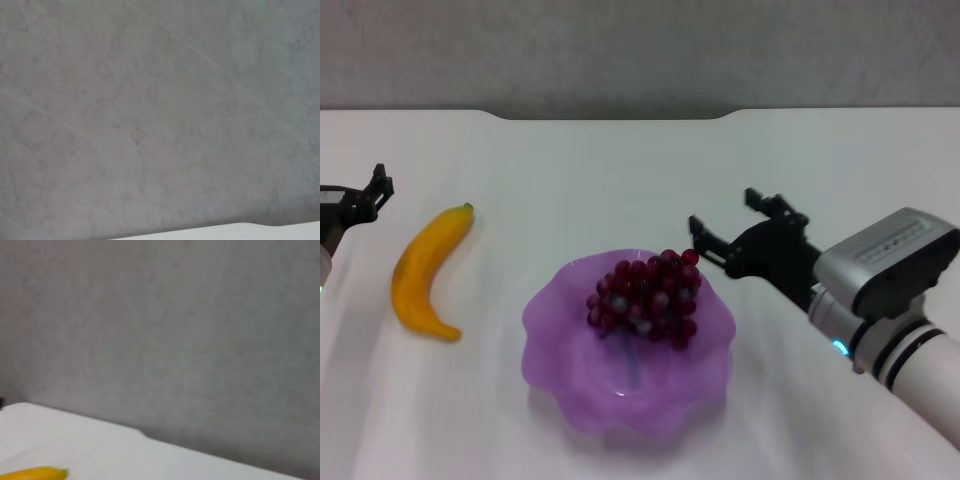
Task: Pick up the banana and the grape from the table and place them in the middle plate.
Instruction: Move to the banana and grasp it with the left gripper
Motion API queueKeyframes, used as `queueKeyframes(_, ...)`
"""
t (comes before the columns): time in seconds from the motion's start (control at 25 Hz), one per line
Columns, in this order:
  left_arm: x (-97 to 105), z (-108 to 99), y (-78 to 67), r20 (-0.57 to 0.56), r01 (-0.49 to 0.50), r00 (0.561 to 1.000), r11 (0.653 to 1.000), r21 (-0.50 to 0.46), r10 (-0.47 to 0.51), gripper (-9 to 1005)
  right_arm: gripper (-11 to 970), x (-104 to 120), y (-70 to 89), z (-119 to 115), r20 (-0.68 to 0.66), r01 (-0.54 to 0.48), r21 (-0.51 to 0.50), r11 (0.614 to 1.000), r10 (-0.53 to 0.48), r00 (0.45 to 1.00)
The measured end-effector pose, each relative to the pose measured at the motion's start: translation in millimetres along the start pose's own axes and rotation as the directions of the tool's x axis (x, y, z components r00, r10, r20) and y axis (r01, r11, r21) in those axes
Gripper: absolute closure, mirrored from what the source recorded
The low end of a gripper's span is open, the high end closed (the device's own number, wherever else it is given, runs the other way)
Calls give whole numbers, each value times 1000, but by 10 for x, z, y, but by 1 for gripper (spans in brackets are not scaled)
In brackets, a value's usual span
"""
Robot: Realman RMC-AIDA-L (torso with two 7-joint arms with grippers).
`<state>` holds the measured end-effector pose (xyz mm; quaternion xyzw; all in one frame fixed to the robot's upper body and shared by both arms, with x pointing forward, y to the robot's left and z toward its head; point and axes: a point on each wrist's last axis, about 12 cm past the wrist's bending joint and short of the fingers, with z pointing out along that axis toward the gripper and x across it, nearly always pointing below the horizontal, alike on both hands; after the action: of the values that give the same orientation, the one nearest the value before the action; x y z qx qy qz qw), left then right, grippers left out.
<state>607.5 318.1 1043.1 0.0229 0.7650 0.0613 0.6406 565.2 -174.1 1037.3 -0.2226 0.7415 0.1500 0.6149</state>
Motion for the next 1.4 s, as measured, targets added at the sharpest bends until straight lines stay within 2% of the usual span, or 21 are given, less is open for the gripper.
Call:
queueKeyframes(0.52,-10,5,-1,3,0,1000,1000,1,0,105,76,56,-577,-145,31,-26,223,974,20,999)
queueKeyframes(0.8,-18,12,-8,5,0,1000,1000,2,0,105,76,53,-908,-346,123,-72,370,926,28,992)
queueKeyframes(1.12,-29,15,-17,12,2,1000,1000,3,-2,105,75,70,-1064,-493,201,-167,466,869,81,976)
queueKeyframes(1.4,-47,65,-76,-23,-14,1000,1000,19,15,105,75,131,-1115,-546,191,-189,490,851,107,976)
